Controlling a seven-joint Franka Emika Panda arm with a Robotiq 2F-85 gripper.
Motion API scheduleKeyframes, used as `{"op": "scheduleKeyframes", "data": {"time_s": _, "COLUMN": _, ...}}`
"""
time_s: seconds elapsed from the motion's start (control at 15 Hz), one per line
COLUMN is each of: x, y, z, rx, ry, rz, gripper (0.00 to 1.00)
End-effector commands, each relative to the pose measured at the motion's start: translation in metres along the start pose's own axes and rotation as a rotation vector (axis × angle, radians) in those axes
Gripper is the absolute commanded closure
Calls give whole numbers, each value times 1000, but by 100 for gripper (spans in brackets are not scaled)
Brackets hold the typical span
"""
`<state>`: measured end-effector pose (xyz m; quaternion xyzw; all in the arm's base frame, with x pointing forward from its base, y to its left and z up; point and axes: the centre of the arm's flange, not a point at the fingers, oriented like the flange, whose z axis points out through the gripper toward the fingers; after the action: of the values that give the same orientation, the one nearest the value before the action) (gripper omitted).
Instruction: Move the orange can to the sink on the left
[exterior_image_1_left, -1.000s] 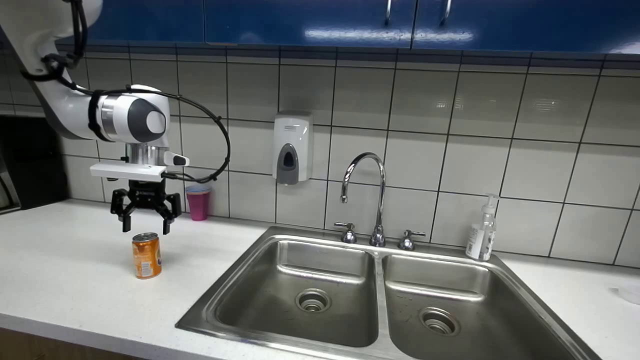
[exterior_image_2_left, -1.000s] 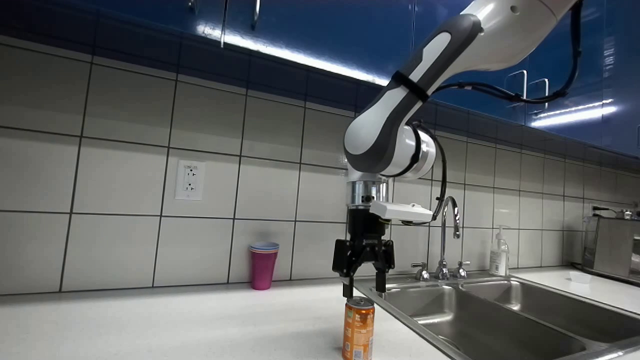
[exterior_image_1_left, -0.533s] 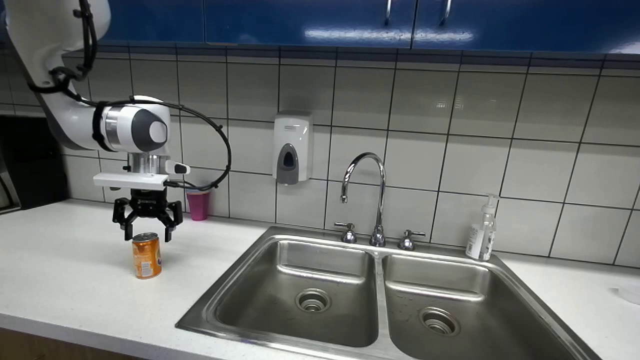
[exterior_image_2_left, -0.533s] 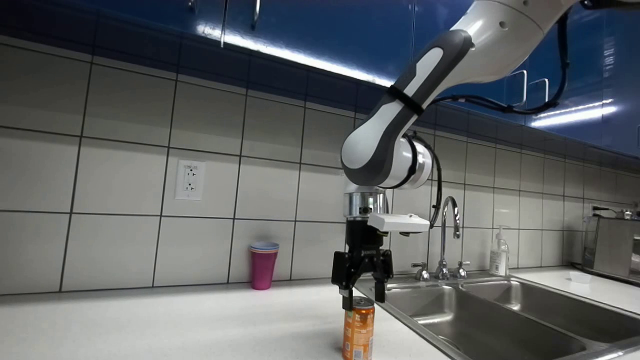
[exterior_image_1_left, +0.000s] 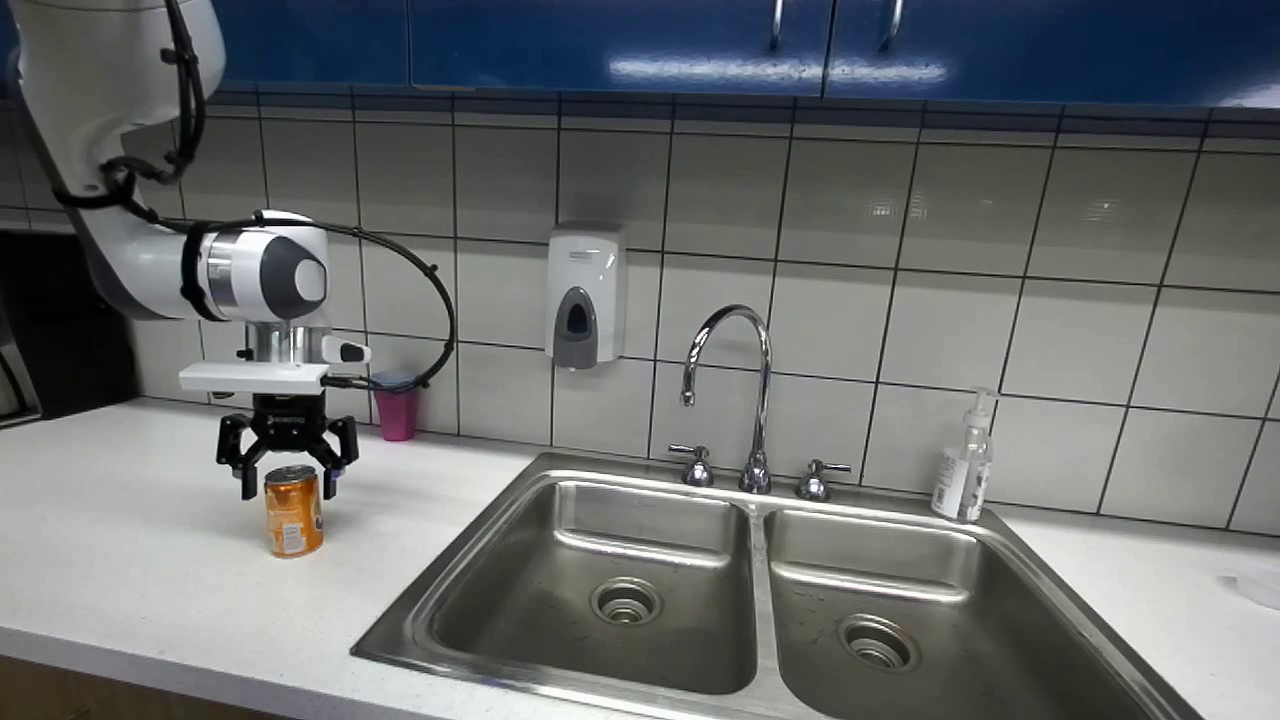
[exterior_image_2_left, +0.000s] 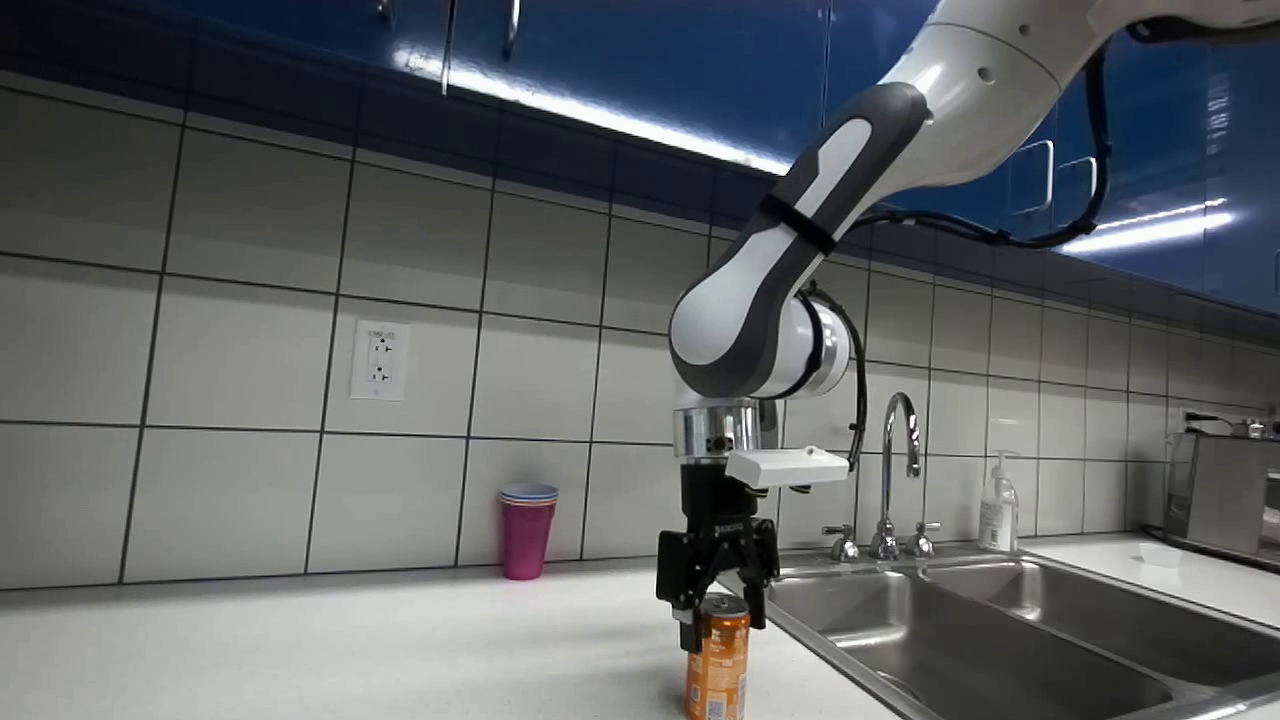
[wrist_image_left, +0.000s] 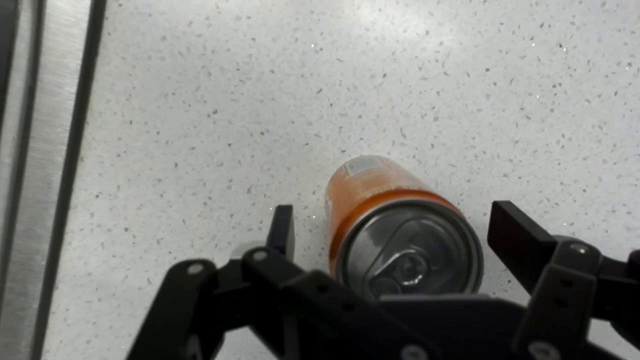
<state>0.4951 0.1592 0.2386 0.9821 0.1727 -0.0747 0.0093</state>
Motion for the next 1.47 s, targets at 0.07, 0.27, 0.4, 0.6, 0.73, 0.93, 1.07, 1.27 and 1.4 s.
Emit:
{"op": "scheduleKeyframes", "data": {"time_s": 0.07, "x": 6, "y": -5, "z": 2, "rx": -23, "ry": 5, "rz": 10, "gripper": 0}}
{"op": "scheduleKeyframes", "data": {"time_s": 0.27, "x": 6, "y": -6, "z": 1, "rx": -24, "ry": 5, "rz": 6, "gripper": 0}}
{"op": "scheduleKeyframes", "data": {"time_s": 0.4, "x": 5, "y": -6, "z": 2, "rx": -30, "ry": 10, "rz": 6, "gripper": 0}}
{"op": "scheduleKeyframes", "data": {"time_s": 0.6, "x": 0, "y": -3, "z": 3, "rx": -6, "ry": -5, "rz": -11, "gripper": 0}}
{"op": "scheduleKeyframes", "data": {"time_s": 0.73, "x": 0, "y": -3, "z": 3, "rx": -7, "ry": -5, "rz": -11, "gripper": 0}}
{"op": "scheduleKeyframes", "data": {"time_s": 0.93, "x": 0, "y": -3, "z": 3, "rx": -7, "ry": -5, "rz": -11, "gripper": 0}}
{"op": "scheduleKeyframes", "data": {"time_s": 1.07, "x": 1, "y": -2, "z": 2, "rx": -13, "ry": -4, "rz": -17, "gripper": 0}}
{"op": "scheduleKeyframes", "data": {"time_s": 1.27, "x": 0, "y": -3, "z": 2, "rx": -16, "ry": -5, "rz": -19, "gripper": 0}}
{"op": "scheduleKeyframes", "data": {"time_s": 1.4, "x": 0, "y": -4, "z": 2, "rx": -19, "ry": -4, "rz": -21, "gripper": 0}}
